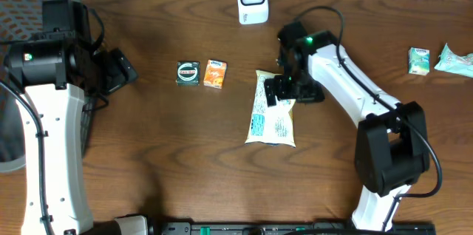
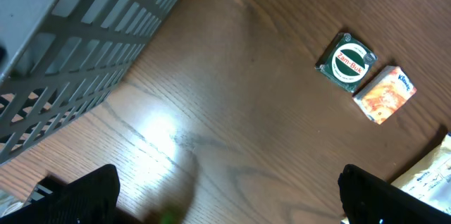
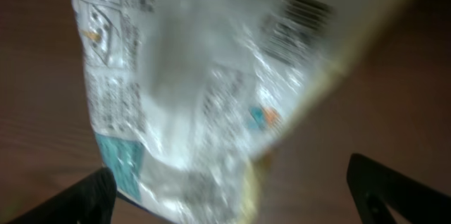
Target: Scan the item barcode
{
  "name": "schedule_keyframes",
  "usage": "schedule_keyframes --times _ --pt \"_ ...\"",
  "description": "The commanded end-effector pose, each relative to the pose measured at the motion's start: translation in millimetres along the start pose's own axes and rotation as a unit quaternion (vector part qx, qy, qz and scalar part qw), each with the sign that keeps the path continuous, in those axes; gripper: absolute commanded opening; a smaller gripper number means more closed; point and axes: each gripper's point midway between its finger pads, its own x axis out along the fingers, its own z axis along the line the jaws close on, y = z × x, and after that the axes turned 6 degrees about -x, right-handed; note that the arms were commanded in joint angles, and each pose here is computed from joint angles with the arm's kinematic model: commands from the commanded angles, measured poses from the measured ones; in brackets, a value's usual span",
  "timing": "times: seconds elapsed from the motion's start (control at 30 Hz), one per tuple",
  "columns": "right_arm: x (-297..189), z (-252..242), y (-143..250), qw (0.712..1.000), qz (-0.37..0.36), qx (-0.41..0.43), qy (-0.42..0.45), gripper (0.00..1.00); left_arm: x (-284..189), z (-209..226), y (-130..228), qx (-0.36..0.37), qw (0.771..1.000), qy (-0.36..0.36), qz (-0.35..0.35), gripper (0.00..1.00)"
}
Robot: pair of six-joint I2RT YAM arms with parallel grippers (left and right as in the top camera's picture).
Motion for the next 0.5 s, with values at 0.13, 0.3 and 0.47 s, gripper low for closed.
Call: schedule_keyframes --times 0.13,0.3,0.47 --pt "23 8 6 0.984 -0.004 0.028 -0.174 0.99 3 2 0 -0.003 1.000 -0.006 0.004 0.98" --pt "39 3 18 0.984 0.006 0.037 -0.173 0.99 3 2 0 -0.003 1.000 -0.007 0.004 0.98" --pt "64 6 25 0.982 0.000 0.068 -0.176 0.99 3 2 0 -0.003 1.000 -0.007 0.004 0.98"
